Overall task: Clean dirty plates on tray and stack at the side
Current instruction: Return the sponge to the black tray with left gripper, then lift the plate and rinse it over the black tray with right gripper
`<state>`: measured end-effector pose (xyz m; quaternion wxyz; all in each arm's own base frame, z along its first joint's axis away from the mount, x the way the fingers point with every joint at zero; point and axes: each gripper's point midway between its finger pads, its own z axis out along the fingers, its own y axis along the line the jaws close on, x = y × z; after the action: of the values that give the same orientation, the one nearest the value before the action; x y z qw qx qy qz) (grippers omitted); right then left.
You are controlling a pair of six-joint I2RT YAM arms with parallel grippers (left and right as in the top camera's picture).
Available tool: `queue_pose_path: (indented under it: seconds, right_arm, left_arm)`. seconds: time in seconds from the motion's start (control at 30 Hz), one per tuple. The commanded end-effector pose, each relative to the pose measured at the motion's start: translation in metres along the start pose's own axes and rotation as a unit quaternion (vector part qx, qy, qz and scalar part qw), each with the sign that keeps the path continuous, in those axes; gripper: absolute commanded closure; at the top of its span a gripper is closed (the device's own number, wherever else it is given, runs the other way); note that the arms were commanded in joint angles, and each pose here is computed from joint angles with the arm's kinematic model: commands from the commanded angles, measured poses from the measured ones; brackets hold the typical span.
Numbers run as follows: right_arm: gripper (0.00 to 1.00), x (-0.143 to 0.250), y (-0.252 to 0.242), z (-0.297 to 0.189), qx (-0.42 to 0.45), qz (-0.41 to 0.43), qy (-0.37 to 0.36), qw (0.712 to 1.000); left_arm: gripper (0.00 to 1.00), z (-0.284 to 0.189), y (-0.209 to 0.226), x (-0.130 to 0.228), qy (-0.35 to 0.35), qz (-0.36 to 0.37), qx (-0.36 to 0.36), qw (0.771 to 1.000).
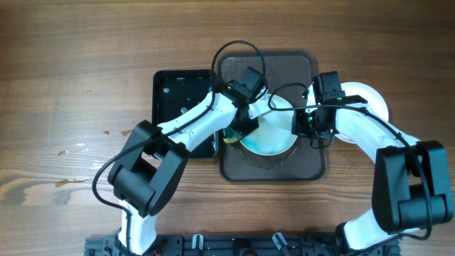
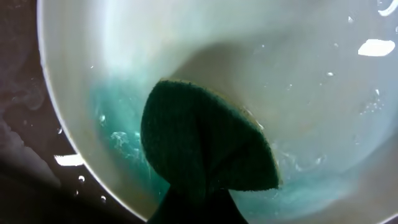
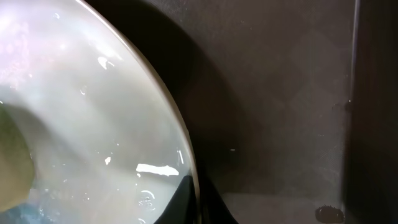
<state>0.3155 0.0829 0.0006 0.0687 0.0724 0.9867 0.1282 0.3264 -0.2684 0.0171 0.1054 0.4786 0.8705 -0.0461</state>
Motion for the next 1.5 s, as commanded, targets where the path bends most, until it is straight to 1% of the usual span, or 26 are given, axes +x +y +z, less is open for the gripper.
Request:
queue_pose_path:
  seconds: [0.0,0.03,0.1,0.17,0.2,0.23,0.27,0.3,0.33,0.37,0.43,0.47,0.5,0.53,0.57,0.6,0.7,0.8,0.87,0.93,0.97,1.0,1.1,1.23,1.3,1.47]
  right_arm:
    - [0.96,0.008,-0.022,0.007,0.051,-0.004,0.012,0.999]
    - [0.96,0.008,-0.022,0.007,0.051,-0.004,0.012,0.999]
    - [0.96,0.008,-0.022,0.007,0.051,-0.004,0.012,0.999]
    - [0.96,0.008,-0.022,0.007,0.051,-0.004,0.012,0.999]
    - [0.96,0.008,-0.022,0.007,0.051,-0.004,0.012,0.999]
    - [0.96,0.008,-0.022,0.007,0.051,-0.004,0.012,0.999]
    - [0.95,0.007,-0.021,0.007,0.051,-0.005,0.01,0.999]
    - [0.95,0.006,-0.021,0.007,0.05,-0.006,0.008,0.999]
    - [0.96,0.001,-0.019,0.007,0.047,-0.019,-0.001,0.999]
    - [0.96,-0.004,-0.018,0.007,0.044,-0.021,-0.01,0.999]
    - [0.96,-0.005,-0.013,0.007,0.032,-0.022,-0.012,0.999]
    - [0.96,-0.005,-0.012,0.006,0.027,-0.023,-0.013,0.999]
    - [0.96,-0.008,-0.01,-0.003,0.03,-0.025,-0.02,0.999]
    - [0.96,-0.012,-0.007,-0.016,0.029,-0.028,-0.029,0.999]
    - [0.96,-0.017,-0.001,-0.034,0.026,-0.039,-0.041,0.998]
    - [0.96,-0.021,0.006,-0.059,0.024,-0.044,-0.051,0.997]
    - [0.96,-0.026,0.024,-0.111,0.045,-0.07,-0.052,0.995]
    - [0.96,-0.029,0.078,-0.134,0.023,-0.129,-0.071,0.989]
    - [0.96,-0.032,0.112,-0.139,0.016,-0.15,-0.097,0.984]
    - [0.96,-0.03,0.148,-0.131,-0.004,-0.177,-0.108,0.978]
    - [0.96,-0.031,0.164,-0.125,-0.004,-0.185,-0.117,0.976]
    - [0.96,-0.034,0.187,-0.112,0.002,-0.2,-0.142,0.969]
    - [0.96,-0.054,0.212,-0.11,0.045,-0.222,-0.232,0.946]
    - [0.96,-0.066,0.233,-0.161,0.127,-0.245,-0.37,0.887]
    - [0.96,-0.058,0.248,-0.18,0.142,-0.285,-0.401,0.859]
    - [0.96,-0.041,0.261,-0.208,0.211,-0.322,-0.45,0.805]
  left_arm:
    - [0.96,-0.036,0.012,-0.013,-0.039,-0.12,-0.022,0.992]
    - [0.96,-0.065,0.019,-0.019,-0.073,-0.177,-0.02,0.981]
    - [0.96,-0.097,0.035,-0.012,-0.096,-0.239,-0.023,0.966]
    - [0.96,-0.108,0.065,0.018,-0.077,-0.329,-0.032,0.94]
    - [0.96,-0.103,0.078,0.035,-0.061,-0.37,-0.038,0.926]
    - [0.96,-0.095,0.094,0.057,-0.043,-0.433,-0.045,0.899]
    - [0.96,-0.08,0.107,0.086,-0.021,-0.501,-0.05,0.864]
    - [0.96,-0.062,0.115,0.111,-0.004,-0.554,-0.052,0.831]
    - [0.96,-0.043,0.119,0.132,0.007,-0.588,-0.05,0.808]
    - [0.96,-0.032,0.118,0.141,0.009,-0.596,-0.04,0.802]
    - [0.94,-0.025,0.115,0.146,0.009,-0.6,-0.035,0.799]
    - [0.87,-0.025,0.116,0.145,0.007,-0.599,-0.034,0.8]
    - [0.6,-0.026,0.116,0.145,0.005,-0.599,-0.035,0.8]
    - [0.5,-0.028,0.115,0.143,0.005,-0.599,-0.029,0.8]
    - [0.22,-0.033,0.112,0.14,0.002,-0.6,-0.02,0.8]
    - [0.0,-0.043,0.112,0.135,-0.007,-0.598,-0.014,0.801]
    - [0.0,-0.096,0.115,0.121,-0.056,-0.584,-0.023,0.81]
    - [0.0,-0.164,0.111,0.118,-0.128,-0.577,-0.038,0.806]
    - [0.0,-0.2,0.108,0.125,-0.169,-0.579,-0.05,0.796]
    - [0.0,-0.236,0.106,0.139,-0.213,-0.598,-0.063,0.77]
    - [0.0,-0.249,0.105,0.144,-0.23,-0.601,-0.07,0.763]
    - [0.0,-0.27,0.103,0.151,-0.26,-0.601,-0.081,0.751]
    - [0.0,-0.291,0.095,0.154,-0.293,-0.591,-0.089,0.746]
    - [0.0,-0.297,0.092,0.155,-0.303,-0.588,-0.091,0.744]
    - [0.0,-0.297,0.093,0.155,-0.302,-0.588,-0.091,0.744]
    - [0.0,-0.297,0.093,0.155,-0.302,-0.588,-0.091,0.744]
